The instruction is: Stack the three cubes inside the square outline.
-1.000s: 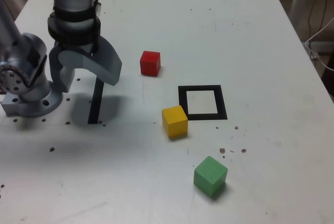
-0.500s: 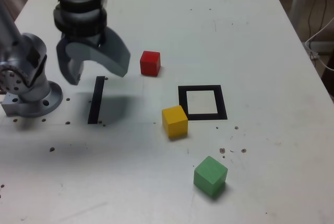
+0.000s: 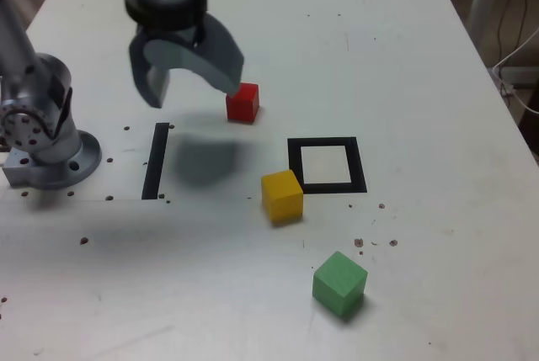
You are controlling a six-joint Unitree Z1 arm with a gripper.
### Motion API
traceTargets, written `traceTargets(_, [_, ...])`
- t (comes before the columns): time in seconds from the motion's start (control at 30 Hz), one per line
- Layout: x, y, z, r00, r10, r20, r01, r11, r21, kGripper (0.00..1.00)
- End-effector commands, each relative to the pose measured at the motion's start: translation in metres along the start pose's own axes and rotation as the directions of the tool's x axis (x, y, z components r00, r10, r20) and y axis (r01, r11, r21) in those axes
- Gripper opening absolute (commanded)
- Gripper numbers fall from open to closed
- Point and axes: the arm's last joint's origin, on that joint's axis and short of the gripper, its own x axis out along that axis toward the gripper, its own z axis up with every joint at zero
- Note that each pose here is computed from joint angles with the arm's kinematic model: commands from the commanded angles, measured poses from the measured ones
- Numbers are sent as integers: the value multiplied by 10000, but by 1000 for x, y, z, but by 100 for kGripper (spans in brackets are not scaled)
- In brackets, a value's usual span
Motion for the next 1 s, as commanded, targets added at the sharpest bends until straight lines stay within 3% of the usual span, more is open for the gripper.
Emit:
traceTargets(0.0, [-1,6,8,9999,101,-102,-99,9999,113,99])
traceTargets(0.23, [2,25,32,9992,175,-371,-158,9989,446,99])
traceTargets(0.63, [33,65,65,9941,-223,-1059,249,9994,240,99])
traceTargets(0.97, [45,75,79,9909,-423,-1279,472,9983,350,92])
